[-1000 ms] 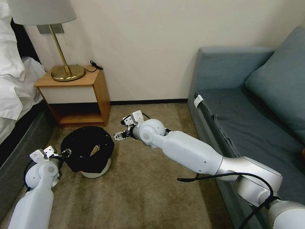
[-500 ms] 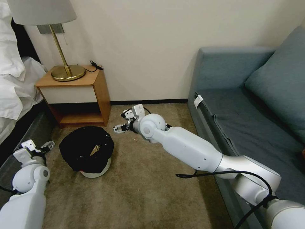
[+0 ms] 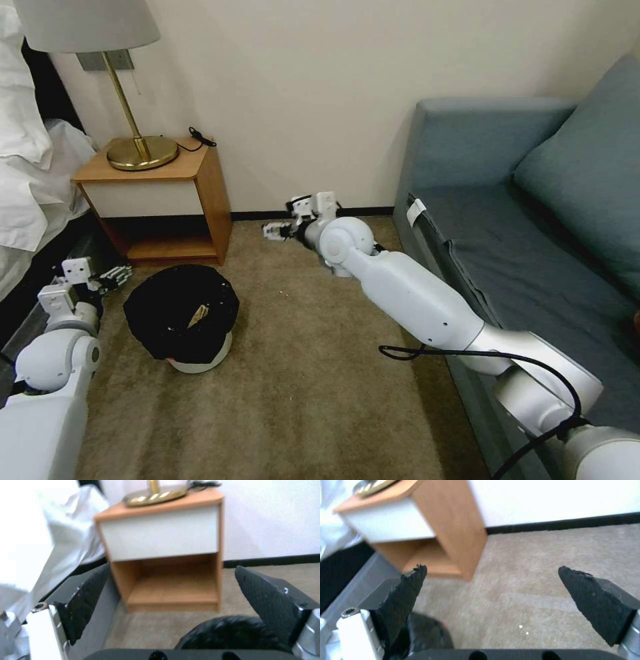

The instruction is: Pick up the trash bin, then pick up the garbage on the floor and place it into the trash bin.

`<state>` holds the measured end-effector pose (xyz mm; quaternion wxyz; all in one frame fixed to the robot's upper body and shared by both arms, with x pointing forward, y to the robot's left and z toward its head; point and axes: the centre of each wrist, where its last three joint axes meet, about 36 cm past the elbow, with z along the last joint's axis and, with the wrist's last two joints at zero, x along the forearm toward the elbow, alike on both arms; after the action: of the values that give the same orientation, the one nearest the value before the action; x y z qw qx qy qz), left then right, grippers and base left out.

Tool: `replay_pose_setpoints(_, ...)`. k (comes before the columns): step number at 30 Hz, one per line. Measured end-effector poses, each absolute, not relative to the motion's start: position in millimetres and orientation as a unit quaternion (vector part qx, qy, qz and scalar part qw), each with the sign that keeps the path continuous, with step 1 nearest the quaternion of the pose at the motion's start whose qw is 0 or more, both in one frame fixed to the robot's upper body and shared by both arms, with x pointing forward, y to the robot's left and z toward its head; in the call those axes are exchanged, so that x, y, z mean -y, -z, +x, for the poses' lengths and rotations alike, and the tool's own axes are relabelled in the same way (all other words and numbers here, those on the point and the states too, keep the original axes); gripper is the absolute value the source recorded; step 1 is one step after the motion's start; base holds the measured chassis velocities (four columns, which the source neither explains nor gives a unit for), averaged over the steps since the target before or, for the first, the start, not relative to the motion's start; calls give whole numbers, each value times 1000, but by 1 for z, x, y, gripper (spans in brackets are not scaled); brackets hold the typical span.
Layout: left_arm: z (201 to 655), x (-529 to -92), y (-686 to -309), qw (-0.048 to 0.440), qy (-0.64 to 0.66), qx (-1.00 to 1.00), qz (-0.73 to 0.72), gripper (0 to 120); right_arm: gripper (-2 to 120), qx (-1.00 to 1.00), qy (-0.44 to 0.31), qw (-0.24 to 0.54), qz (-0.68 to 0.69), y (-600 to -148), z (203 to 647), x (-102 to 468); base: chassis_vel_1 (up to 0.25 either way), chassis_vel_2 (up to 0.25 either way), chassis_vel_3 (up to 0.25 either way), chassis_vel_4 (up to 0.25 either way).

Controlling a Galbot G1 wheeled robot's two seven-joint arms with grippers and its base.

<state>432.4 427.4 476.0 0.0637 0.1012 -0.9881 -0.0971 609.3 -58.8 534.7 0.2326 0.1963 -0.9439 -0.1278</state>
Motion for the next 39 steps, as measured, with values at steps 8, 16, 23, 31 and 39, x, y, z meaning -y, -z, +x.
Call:
replay_pose_setpoints(8, 425, -393, -518, 68, 111, 990, 55, 100, 100, 949, 171, 230, 130, -485, 582, 134, 0, 0, 0, 0)
replay_pose_setpoints(16, 422, -375, -516, 77, 104, 991, 39, 100, 100, 960, 193, 190, 76, -431, 572, 188, 0, 0, 0, 0)
replay_pose_setpoints(23, 422, -372, -497, 45, 97, 994, 13, 100, 100, 965, 194, 161, 77, -424, 576, 177, 0, 0, 0, 0)
replay_pose_setpoints(31, 430, -373, -482, 26, 81, 996, -9, 100, 100, 971, 184, 136, 72, -407, 579, 171, 0, 0, 0, 0)
replay_pose_setpoints(39, 434, -376, -445, 23, 80, 996, -26, 100, 100, 974, 185, 115, 65, -382, 578, 169, 0, 0, 0, 0)
